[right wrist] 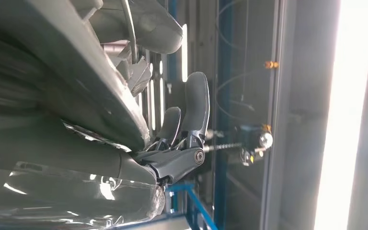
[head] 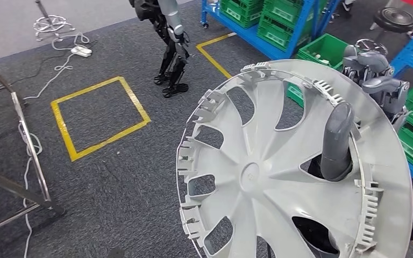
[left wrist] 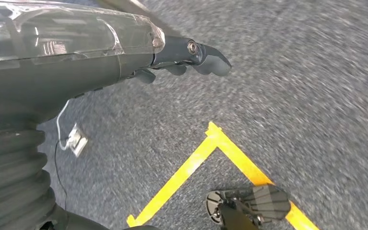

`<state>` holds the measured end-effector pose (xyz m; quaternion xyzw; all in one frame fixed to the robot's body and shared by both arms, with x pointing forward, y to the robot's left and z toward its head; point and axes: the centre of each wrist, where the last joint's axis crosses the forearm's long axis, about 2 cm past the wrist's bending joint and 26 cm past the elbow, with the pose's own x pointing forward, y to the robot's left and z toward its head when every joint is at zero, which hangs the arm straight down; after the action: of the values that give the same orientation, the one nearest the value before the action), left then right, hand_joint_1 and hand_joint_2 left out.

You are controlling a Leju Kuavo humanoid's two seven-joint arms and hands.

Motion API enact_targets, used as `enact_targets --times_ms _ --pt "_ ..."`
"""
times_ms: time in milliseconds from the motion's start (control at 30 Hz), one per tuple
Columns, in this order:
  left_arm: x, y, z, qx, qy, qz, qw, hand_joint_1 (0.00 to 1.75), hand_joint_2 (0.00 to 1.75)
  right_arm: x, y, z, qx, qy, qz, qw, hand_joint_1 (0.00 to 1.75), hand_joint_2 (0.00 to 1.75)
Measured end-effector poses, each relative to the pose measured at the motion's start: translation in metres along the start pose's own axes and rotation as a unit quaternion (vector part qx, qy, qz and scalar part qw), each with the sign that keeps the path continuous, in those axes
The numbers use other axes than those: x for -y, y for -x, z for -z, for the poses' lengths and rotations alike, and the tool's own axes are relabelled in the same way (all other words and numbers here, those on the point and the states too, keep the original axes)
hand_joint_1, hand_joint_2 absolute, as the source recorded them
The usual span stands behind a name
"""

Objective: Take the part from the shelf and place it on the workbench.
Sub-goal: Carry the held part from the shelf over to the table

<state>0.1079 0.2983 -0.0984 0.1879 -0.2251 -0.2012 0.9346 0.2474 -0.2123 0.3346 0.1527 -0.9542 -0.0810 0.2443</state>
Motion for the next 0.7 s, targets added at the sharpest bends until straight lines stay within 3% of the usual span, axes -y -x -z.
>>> enact_targets --times_ms 700 --pt "0.0049 0.0061 -0.003 -0.004 0.004 0.008 1.0 0.0 1.75 0.0021 -0.0027 -0.0042 -0.002 -0.036 0.018 0.999 1.75 1.75"
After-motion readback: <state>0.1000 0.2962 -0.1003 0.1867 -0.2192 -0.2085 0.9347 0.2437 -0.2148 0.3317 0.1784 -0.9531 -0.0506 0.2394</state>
